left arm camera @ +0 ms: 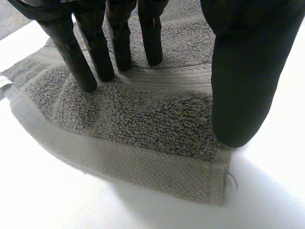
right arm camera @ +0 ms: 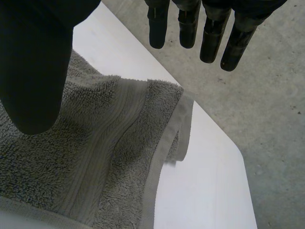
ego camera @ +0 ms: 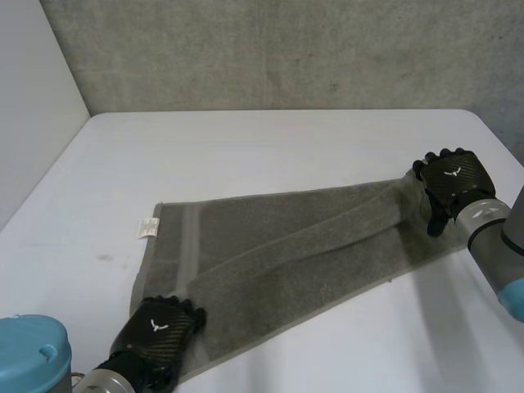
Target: Fold the towel.
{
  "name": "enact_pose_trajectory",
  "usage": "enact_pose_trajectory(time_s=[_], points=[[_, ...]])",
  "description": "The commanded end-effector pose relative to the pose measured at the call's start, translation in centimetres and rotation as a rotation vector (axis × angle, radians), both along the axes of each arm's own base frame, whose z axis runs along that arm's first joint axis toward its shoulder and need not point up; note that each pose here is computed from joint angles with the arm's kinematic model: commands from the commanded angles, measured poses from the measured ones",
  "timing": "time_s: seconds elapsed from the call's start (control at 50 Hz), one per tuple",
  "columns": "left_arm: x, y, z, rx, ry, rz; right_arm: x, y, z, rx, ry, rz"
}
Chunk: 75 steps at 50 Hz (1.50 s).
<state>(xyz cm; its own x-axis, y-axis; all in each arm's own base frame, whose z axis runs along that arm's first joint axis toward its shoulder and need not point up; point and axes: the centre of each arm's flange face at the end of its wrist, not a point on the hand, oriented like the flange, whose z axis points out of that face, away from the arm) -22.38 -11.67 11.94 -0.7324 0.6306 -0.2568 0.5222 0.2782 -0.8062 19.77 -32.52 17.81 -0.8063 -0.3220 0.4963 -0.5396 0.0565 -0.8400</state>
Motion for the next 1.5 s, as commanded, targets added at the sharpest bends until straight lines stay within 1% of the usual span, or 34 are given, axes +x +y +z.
enact_pose_trajectory(time_s=[0.02, 0.12, 0.2, 0.28, 0.6, 0.66, 0.7, 0.82, 0.86, 0.88, 0.92, 0.98, 1.02, 1.04, 1.08, 1.1, 1.14, 1.22, 1.3, 1.42, 1.5], points=[[-0.3, -0.6, 0.2, -0.034, 0.022, 0.000, 0.1, 0.1, -0.1, 0.004, 0.001, 0.002], [-0.6, -1.1, 0.2, -0.066, 0.031, -0.004, 0.1, 0.1, -0.1, 0.000, 0.002, 0.003], [-0.7, -1.1, -0.4, -0.067, 0.004, -0.020, 0.1, 0.1, -0.2, 0.002, 0.002, 0.003], [-0.8, -1.3, -0.6, -0.074, 0.001, -0.022, 0.1, 0.2, -0.2, 0.003, 0.003, 0.003], [-1.4, -2.9, 0.5, -0.148, 0.040, -0.008, 0.1, 0.2, -0.2, 0.001, 0.004, 0.003], [-1.5, -3.8, 1.4, -0.198, 0.067, 0.008, 0.1, 0.2, -0.2, 0.001, 0.004, 0.003], [-1.6, -4.5, 3.3, -0.268, 0.100, 0.029, 0.1, 0.3, -0.2, 0.003, 0.005, 0.003], [-2.0, -5.6, 6.4, -0.367, 0.167, 0.039, -0.1, 0.0, 0.1, 0.007, 0.003, -0.007], [-2.3, -6.2, 8.3, -0.416, 0.198, 0.039, -0.4, 0.3, 0.7, 0.028, -0.001, -0.015], [-2.3, -6.2, 8.3, -0.416, 0.198, 0.039, -0.4, 0.3, 0.7, 0.028, -0.001, -0.015], [-2.5, -7.0, 9.7, -0.442, 0.213, 0.046, -0.6, 1.2, 2.3, 0.070, -0.023, -0.020], [-2.7, -7.6, 10.5, -0.460, 0.223, 0.053, -0.9, 1.7, 3.1, 0.111, -0.055, -0.034], [-2.8, -9.1, 12.0, -0.489, 0.239, 0.074, -1.4, 2.4, 3.3, 0.233, -0.149, -0.047], [-2.8, -9.1, 12.0, -0.489, 0.239, 0.074, -1.4, 2.4, 3.3, 0.234, -0.149, -0.047], [-2.9, -10.2, 12.8, -0.487, 0.240, 0.088, -0.9, 3.5, 3.0, 0.345, -0.238, 0.000], [-2.9, -10.2, 12.8, -0.487, 0.240, 0.088, -0.9, 3.5, 3.0, 0.346, -0.239, 0.000], [-3.4, -11.3, 12.4, -0.457, 0.235, 0.093, -0.3, 4.3, 2.7, 0.412, -0.314, 0.048], [-3.8, -12.2, 11.9, -0.428, 0.239, 0.100, 0.1, 4.7, 2.1, 0.439, -0.356, 0.076], [-4.1, -12.8, 11.6, -0.394, 0.263, 0.111, 0.5, 3.9, 0.7, 0.399, -0.414, 0.075], [-4.2, -13.2, 11.8, -0.389, 0.293, 0.124, 0.7, 3.2, -2.1, 0.420, -0.448, 0.056], [-4.2, -13.4, 12.3, -0.399, 0.308, 0.127, 2.1, 3.8, -3.6, 0.447, -0.439, 0.079]])
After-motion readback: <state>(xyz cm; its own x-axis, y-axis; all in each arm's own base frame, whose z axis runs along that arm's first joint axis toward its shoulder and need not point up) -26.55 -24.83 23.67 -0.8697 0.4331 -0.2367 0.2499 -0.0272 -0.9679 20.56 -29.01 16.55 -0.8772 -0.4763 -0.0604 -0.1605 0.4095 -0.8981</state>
